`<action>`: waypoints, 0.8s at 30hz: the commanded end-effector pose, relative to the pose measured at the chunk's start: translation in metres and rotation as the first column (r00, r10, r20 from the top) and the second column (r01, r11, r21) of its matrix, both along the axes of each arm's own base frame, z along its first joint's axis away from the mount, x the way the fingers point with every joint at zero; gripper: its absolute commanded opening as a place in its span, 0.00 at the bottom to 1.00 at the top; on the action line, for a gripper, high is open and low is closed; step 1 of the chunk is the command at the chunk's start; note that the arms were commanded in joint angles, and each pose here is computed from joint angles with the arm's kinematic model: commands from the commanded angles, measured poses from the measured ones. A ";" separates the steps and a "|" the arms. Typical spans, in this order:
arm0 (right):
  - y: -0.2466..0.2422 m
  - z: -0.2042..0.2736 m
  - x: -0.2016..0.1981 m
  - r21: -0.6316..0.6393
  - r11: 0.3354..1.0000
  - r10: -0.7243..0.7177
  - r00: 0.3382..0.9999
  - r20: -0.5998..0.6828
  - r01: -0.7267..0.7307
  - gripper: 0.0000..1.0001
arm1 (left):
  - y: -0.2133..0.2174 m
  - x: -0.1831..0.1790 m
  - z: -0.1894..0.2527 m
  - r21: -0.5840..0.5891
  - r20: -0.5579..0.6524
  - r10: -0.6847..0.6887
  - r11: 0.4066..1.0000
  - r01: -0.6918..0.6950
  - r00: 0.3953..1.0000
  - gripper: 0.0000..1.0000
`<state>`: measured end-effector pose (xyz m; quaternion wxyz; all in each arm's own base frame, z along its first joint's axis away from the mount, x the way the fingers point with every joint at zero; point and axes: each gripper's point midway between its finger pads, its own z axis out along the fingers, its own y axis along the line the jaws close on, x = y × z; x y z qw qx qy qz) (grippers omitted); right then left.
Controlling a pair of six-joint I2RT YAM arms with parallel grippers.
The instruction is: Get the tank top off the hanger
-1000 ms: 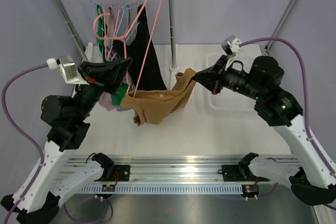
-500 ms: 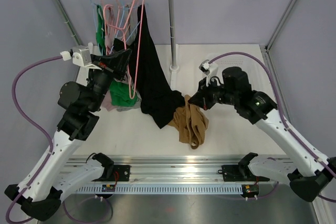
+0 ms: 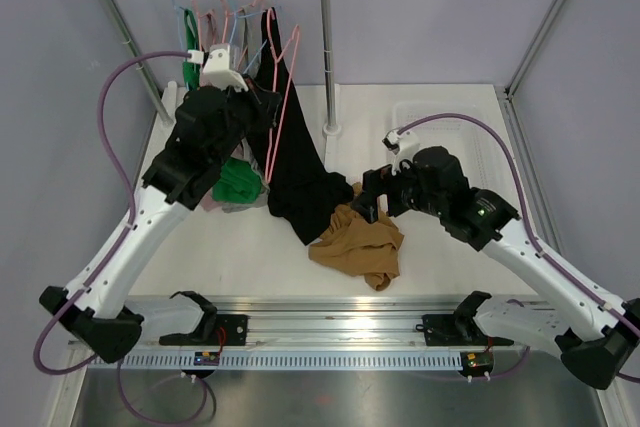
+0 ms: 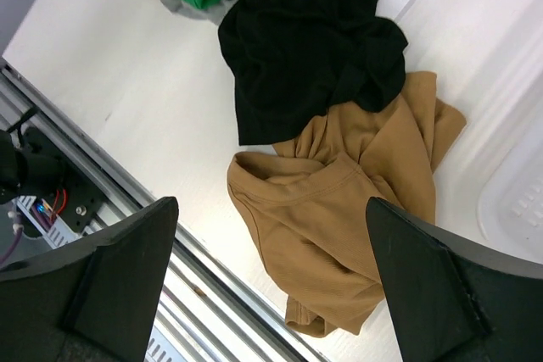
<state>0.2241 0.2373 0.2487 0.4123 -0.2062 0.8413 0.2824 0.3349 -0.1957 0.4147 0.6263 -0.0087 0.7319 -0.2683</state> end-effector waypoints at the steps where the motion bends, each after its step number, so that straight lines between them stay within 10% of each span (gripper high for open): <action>1: -0.007 0.019 0.000 0.056 0.997 -0.053 0.997 0.059 0.050 1.00 | 0.000 0.011 0.038 -0.038 0.046 0.036 0.999 -0.034 0.998 0.00; 24: -0.037 0.044 -0.025 0.283 0.953 -0.161 0.973 0.165 0.110 0.99 | -0.021 0.171 0.029 0.065 -0.057 0.081 0.995 -0.078 0.995 0.00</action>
